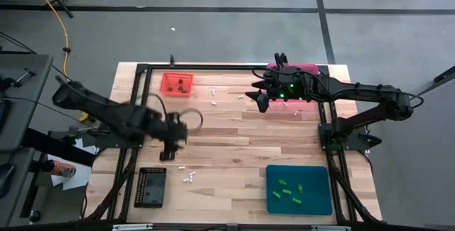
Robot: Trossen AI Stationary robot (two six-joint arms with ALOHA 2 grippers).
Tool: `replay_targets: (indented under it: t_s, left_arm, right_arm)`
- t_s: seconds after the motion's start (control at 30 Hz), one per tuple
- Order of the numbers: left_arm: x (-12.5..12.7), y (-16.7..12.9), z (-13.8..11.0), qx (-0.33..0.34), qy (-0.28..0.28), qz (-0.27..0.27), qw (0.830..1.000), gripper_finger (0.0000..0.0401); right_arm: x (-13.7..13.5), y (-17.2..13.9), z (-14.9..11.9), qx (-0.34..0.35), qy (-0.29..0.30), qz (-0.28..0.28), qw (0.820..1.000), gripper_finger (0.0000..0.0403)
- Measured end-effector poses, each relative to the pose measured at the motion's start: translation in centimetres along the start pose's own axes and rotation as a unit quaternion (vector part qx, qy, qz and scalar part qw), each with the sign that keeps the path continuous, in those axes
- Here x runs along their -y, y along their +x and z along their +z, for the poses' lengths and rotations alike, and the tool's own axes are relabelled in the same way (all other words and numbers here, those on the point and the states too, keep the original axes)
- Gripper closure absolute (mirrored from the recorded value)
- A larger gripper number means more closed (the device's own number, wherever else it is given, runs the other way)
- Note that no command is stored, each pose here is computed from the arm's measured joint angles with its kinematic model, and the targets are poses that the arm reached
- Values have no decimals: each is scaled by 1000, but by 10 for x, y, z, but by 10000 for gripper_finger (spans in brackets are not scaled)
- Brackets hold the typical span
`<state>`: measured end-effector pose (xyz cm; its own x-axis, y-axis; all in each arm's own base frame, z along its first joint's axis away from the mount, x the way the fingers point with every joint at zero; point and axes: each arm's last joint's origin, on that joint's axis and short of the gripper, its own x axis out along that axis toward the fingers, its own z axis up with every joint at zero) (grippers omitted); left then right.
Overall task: Sort Halloween decoration
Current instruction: Put the white bone toy into the black bin
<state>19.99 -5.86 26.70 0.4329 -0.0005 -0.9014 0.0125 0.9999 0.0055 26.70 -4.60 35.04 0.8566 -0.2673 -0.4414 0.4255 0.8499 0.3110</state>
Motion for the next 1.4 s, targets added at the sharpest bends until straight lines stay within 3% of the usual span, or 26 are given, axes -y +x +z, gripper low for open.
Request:
replay_targets:
  t_s: [0.2,0.4,0.63,0.9,1.27,1.4]
  left_arm:
    - [43,27,-7,-62,41,-53,996,201]
    - [67,59,-16,-64,25,-94,993,201]
    - [69,88,-29,-116,15,-45,992,201]
    - [75,116,-31,-147,16,-26,989,201]
    - [83,128,-37,-147,-13,20,989,203]
    - [85,130,-39,-146,-9,26,989,223]
  right_arm:
    - [1,0,-1,-6,-1,-3,1000,155]
    - [3,0,-6,-31,-4,-14,999,155]
    - [4,-1,-8,-44,-7,-20,999,155]
    - [4,-1,-9,-49,-7,-22,999,155]
    - [5,-1,-10,-51,-21,-23,998,155]
    - [5,-1,-10,-51,-21,-23,998,155]
